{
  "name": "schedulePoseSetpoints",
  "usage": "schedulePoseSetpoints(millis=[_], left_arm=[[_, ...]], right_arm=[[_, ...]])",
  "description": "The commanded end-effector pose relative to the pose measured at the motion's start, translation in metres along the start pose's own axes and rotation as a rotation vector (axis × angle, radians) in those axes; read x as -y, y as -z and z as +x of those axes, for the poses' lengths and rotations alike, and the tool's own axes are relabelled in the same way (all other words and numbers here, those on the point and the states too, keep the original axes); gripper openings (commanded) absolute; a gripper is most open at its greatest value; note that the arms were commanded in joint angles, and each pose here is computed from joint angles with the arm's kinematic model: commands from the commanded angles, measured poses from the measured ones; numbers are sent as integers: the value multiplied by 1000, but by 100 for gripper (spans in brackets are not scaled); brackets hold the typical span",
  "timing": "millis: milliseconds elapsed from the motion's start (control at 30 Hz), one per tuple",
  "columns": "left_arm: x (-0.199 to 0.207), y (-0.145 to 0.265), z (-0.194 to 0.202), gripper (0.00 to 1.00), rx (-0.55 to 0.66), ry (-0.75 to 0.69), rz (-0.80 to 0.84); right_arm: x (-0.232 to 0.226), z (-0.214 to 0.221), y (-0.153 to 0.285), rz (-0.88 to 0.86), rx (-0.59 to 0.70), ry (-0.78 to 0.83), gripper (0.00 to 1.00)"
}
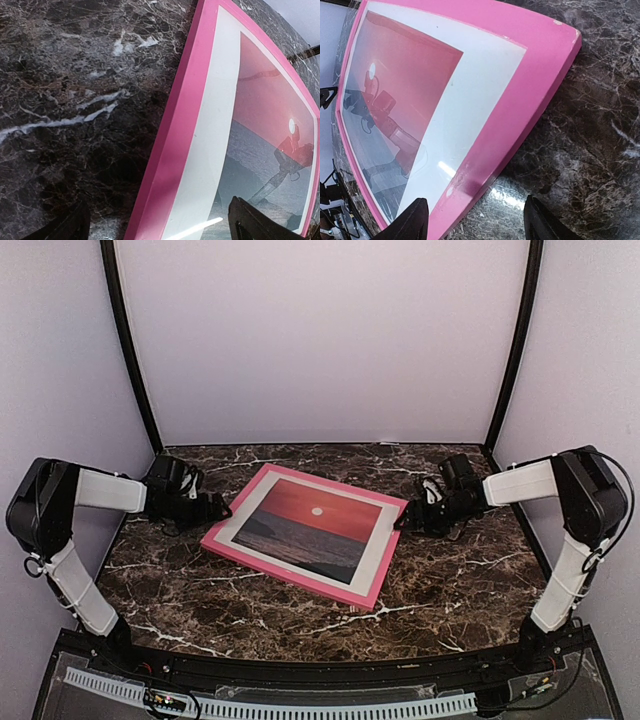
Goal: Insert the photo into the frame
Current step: Adjust the photo frame at the center of the board.
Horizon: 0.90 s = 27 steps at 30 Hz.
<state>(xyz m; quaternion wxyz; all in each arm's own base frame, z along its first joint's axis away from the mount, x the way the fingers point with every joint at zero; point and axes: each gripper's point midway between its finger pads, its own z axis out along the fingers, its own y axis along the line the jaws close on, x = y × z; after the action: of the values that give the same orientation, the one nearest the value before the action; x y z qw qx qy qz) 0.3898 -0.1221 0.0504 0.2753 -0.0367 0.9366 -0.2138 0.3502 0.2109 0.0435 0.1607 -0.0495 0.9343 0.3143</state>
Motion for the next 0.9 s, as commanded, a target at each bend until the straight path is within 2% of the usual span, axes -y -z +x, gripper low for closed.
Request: schedulePoseSetpoints(millis=[0,567,867], left_arm=[[9,-4,3,99,1,0,75],[9,-17,46,93,-93,44,164],[30,-1,67,87,-99,47,222]], right_arm=[[-9,-18,2,-19,87,-3,66],[-5,-28,-18,-40,91,-50,66],[-1,-43,-26,-17,78,-32,66]])
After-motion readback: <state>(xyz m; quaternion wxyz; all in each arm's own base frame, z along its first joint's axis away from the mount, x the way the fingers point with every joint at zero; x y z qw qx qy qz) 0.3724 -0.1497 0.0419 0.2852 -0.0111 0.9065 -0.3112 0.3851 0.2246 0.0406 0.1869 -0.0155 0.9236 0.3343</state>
